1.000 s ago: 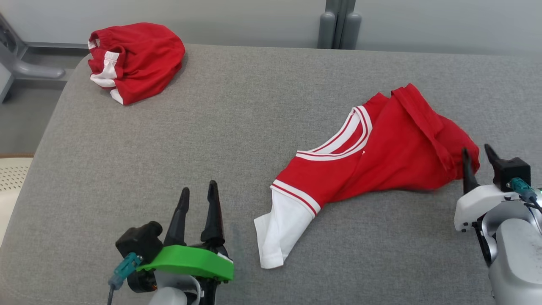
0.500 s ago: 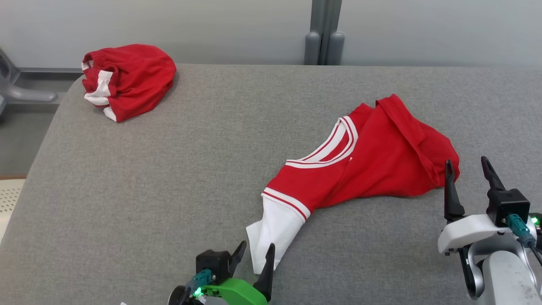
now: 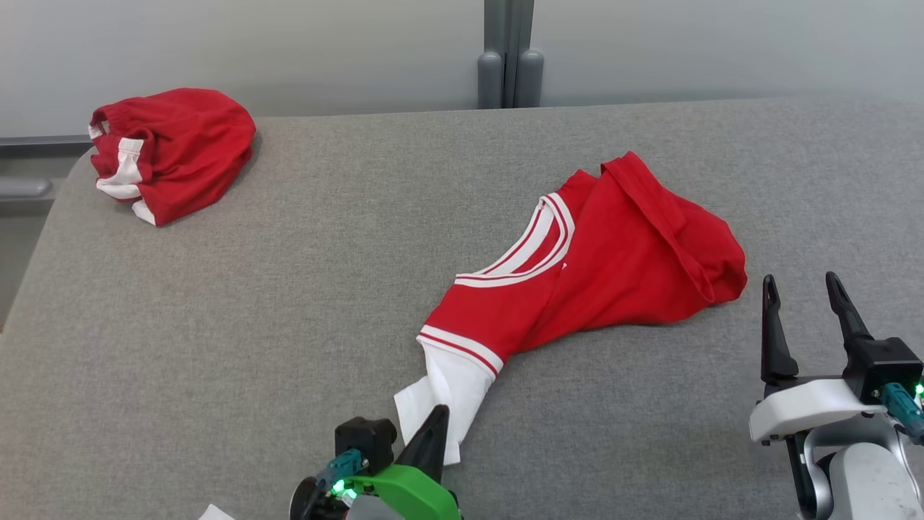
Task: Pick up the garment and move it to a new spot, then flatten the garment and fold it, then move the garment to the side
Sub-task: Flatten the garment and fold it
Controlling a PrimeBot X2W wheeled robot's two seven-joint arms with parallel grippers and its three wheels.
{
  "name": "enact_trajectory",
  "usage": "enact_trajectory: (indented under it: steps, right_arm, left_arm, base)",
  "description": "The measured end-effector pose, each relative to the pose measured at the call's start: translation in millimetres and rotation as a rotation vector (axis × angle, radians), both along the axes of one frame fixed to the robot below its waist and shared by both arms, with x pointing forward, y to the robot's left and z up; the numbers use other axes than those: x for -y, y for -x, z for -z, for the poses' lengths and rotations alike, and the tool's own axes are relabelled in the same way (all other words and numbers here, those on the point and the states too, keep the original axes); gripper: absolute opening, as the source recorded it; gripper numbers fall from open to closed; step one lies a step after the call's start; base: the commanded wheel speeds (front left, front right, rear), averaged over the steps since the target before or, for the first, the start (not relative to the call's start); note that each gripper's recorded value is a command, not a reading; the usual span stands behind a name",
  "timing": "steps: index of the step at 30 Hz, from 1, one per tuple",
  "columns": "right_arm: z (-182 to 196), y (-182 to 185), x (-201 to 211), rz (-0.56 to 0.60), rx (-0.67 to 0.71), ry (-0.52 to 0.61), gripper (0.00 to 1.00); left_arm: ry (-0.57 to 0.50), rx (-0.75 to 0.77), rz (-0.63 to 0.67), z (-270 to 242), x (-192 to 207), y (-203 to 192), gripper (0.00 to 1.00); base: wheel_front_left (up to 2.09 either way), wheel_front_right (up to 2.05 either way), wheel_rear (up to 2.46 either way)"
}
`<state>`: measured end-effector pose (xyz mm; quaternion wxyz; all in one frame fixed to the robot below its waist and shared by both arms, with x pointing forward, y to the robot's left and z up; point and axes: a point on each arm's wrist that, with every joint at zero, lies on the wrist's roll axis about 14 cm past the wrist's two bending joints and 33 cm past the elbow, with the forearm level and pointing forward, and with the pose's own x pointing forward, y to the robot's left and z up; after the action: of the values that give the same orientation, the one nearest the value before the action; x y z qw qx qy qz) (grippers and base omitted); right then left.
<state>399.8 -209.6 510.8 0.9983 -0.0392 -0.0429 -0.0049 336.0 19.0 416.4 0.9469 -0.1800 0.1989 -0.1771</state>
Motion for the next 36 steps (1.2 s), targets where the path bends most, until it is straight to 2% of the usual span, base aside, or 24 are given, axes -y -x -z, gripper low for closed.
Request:
enact_trajectory:
  steps: [9, 14, 19, 22, 24, 30, 31, 32, 33, 36]
  right_arm:
    - [0, 3, 5, 0.014, 0.002, -0.018, 1.0]
    - [0, 3, 6, 0.02, 0.003, -0.022, 1.0]
    - [2, 3, 4, 0.014, -0.002, -0.028, 1.0]
    - [3, 2, 3, 0.01, -0.006, -0.032, 1.0]
    - [5, 2, 3, 0.011, -0.009, -0.037, 1.0]
    - [9, 1, 6, 0.02, -0.021, -0.036, 1.0]
    - [10, 1, 6, 0.02, -0.022, -0.036, 1.0]
    - [10, 0, 6, 0.02, -0.023, -0.036, 1.0]
    - [10, 0, 6, 0.019, -0.023, -0.036, 1.0]
    - [8, -2, 4, 0.013, -0.017, -0.036, 1.0]
  left_arm:
    - [0.007, 0.044, -0.006, -13, 3, -14, 0.0]
    - [0.046, 0.148, -0.054, -42, -4, -38, 0.0]
    - [0.057, 0.13, -0.243, -43, -48, -65, 0.0]
    - [-0.022, 0.071, -0.35, -16, -92, -68, 0.0]
    - [-0.026, 0.039, -0.414, -6, -113, -70, 0.0]
    - [-0.032, -0.035, -0.474, 19, -134, -66, 0.0]
    - [-0.032, -0.043, -0.483, 21, -137, -65, 0.04]
    - [-0.023, -0.041, -0.496, 20, -140, -66, 0.79]
    - [-0.013, -0.028, -0.508, 17, -143, -69, 1.0]
    - [0.01, 0.042, -0.548, -3, -156, -79, 1.0]
  base:
    - [0.0, 0.0, 0.0]
    - [0.0, 0.0, 0.0]
    - [0.0, 0.0, 0.0]
    - [0.0, 0.0, 0.0]
    - [0.0, 0.0, 0.0]
    - [0.0, 0.0, 0.0]
    - [0.0, 0.0, 0.0]
    - [0.0, 0.0, 0.0]
    - [0.0, 0.0, 0.0]
    - [0.0, 0.0, 0.0]
